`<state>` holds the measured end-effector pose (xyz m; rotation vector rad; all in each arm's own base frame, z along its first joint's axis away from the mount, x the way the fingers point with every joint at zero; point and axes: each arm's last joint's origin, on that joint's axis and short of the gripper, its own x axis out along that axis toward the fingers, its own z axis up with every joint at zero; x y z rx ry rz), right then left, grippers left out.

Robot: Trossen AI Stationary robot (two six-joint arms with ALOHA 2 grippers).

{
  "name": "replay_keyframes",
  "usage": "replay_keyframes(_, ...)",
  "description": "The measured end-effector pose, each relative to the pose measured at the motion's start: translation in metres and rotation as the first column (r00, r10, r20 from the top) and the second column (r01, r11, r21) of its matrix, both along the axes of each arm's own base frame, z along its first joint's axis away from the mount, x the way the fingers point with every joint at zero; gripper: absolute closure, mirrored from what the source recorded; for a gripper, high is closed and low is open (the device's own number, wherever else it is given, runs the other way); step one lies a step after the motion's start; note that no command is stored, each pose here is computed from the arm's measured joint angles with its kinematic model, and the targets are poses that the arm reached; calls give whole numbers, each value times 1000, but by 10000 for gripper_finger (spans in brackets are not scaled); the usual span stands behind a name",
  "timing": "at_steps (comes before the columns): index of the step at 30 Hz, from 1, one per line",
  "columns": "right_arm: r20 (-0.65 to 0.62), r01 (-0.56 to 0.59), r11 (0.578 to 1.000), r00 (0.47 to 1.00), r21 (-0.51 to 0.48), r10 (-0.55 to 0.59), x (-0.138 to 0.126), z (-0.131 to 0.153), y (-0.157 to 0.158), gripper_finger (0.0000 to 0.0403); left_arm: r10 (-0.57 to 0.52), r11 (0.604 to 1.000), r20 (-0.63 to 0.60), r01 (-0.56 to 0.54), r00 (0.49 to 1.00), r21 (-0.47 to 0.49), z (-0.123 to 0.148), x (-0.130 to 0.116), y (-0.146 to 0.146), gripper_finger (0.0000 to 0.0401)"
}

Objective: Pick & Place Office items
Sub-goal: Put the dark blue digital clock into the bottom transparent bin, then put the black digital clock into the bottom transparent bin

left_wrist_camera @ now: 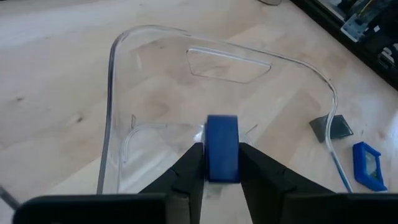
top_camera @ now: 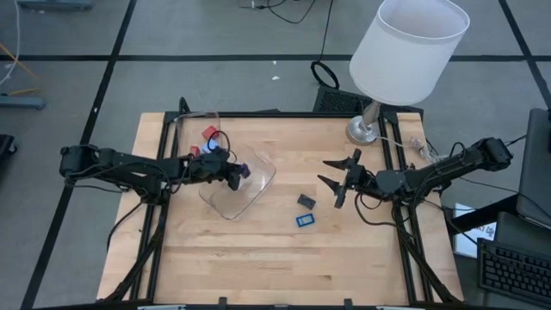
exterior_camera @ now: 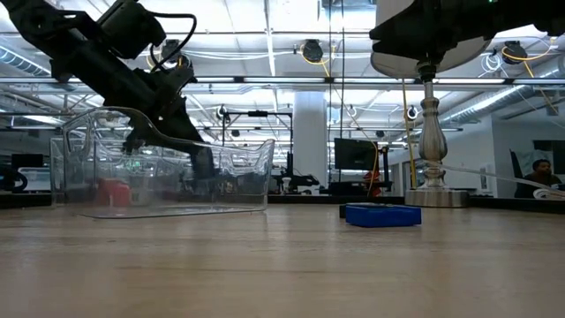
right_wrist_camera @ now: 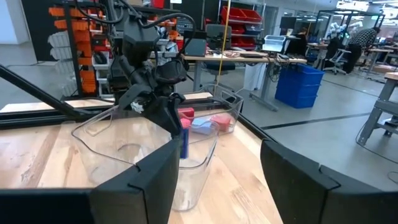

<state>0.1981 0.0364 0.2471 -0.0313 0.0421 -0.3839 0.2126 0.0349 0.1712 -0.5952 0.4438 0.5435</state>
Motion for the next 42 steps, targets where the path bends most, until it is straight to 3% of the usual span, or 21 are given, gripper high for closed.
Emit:
replay_keyframes(12,2,0,1000,1000,6,0,0,0,0,188,-17,998,-3,17,1000,56,2,0,1,250)
replay_keyframes(19,19,-5,999,1000,43,5,0,0,0,188,-79,984,131,56,988,171,31,-7,-2,225)
replay_keyframes(24,23,-163,980,987,113,162,4,-4,7,188,-170,951,235,97,957,293,56,-17,-11,216)
replay_keyframes(26,-18,-173,979,984,107,176,8,-11,12,188,-203,935,292,97,935,340,66,-20,-15,211)
replay_keyframes(31,-179,-41,996,982,80,54,22,-44,20,188,-200,925,390,42,899,379,82,-28,-17,192)
replay_keyframes(36,-357,34,989,934,142,19,32,-85,25,188,-110,926,396,-51,911,374,82,-28,-15,181)
replay_keyframes(42,-511,111,975,860,194,3,31,-120,37,188,-108,940,375,-29,921,341,75,-22,-15,186)
